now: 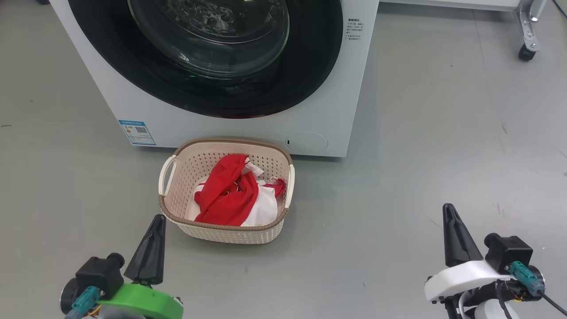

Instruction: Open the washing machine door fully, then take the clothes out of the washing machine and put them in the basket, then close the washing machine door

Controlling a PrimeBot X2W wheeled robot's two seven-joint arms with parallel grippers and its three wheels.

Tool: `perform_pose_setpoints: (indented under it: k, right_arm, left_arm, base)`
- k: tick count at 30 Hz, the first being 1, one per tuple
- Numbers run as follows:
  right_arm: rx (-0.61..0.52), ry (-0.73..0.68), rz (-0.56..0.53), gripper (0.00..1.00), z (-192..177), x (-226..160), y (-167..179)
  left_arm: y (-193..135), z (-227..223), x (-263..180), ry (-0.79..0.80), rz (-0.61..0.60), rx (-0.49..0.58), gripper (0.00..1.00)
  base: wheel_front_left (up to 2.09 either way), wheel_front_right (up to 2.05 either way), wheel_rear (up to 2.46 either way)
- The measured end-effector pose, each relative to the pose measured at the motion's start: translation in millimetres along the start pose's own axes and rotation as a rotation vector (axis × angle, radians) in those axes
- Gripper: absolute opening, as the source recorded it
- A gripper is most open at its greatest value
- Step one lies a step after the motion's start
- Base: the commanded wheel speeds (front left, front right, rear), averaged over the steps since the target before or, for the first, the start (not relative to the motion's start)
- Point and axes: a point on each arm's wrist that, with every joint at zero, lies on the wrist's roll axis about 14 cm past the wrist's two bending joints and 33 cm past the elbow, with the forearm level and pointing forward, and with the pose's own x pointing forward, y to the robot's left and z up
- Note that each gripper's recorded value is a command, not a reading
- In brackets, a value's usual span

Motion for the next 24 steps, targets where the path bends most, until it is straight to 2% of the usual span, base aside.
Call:
perform_pose_setpoints:
  k: [4,24]
  right_arm:
    - [0.024,0.008,-0.010,0.00,-3,-2,-2]
    - [0.309,0.027,-0.098,0.00,-1,-6,-23]
  left_arm:
    - [0,-3,-3,0.006,0.008,-0.032,0.00]
    - [11,2,-1,-0.003,0.074,-0.290,0.00]
  base:
    - [0.00,0.00,0.00]
    - [0.00,0.00,0.00]
